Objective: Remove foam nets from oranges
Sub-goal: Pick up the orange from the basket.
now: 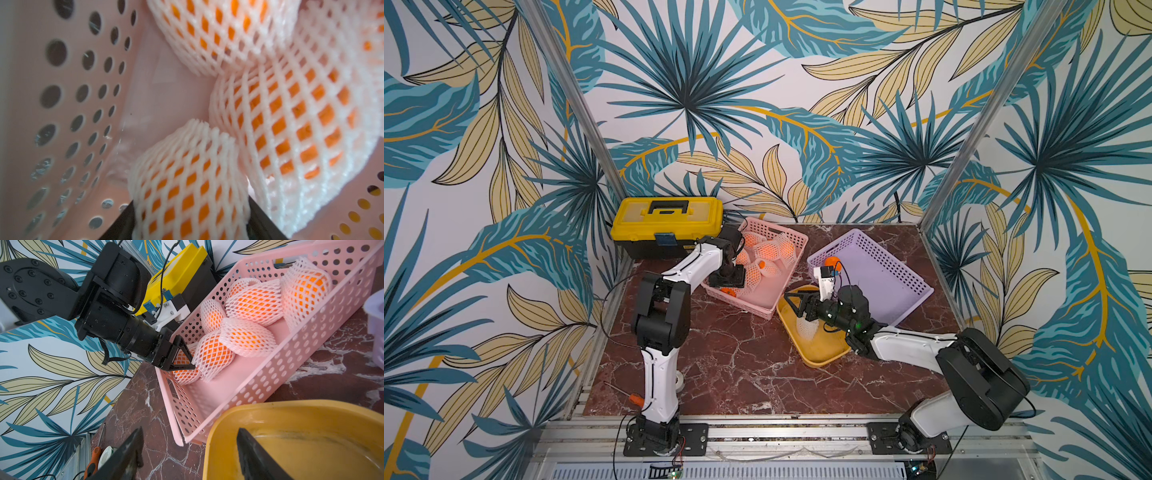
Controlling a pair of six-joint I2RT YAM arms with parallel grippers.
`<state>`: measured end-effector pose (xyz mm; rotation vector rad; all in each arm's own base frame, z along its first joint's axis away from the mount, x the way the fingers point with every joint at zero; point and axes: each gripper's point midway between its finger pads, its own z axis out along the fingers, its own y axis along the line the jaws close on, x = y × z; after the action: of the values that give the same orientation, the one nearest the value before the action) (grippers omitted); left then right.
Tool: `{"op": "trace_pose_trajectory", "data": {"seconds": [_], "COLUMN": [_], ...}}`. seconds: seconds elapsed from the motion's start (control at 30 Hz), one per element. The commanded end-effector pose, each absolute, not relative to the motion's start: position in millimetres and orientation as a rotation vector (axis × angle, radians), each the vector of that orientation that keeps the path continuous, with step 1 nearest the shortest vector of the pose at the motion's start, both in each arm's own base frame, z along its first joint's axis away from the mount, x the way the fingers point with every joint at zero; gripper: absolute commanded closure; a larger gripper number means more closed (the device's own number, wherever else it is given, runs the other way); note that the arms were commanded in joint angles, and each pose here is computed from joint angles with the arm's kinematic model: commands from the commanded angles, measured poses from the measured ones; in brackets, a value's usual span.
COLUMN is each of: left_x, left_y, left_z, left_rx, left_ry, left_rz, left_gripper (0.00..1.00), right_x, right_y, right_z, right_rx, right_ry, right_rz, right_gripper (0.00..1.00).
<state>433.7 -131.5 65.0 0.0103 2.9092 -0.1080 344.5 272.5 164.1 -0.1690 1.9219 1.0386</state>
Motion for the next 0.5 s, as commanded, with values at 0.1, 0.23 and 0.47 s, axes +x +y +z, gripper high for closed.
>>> {"op": "trace_pose_trajectory", "data": {"seconds": [0.1, 0.23, 0.47], "left_x": [425, 427, 429], "left_y": [-141, -139, -137], "left_z": [67, 87, 119], "left_rx": [-0.021, -0.040, -0.068], "left_ry": [2.909, 2.863, 2.786], "left_rz": [-0.160, -0.163, -0.172], "left_gripper": [0.51, 0.54, 0.57], "right_x": [347, 348, 348], "right_y": [272, 271, 270], "right_z": [162, 162, 161], "right_rx": [-0.150, -0.144, -0.140], "right_ry": [1.937, 1.938, 1.941], "right_rz": [1.026, 1.022, 1.015], "right_gripper": [0.27, 0.27, 0.28]}}
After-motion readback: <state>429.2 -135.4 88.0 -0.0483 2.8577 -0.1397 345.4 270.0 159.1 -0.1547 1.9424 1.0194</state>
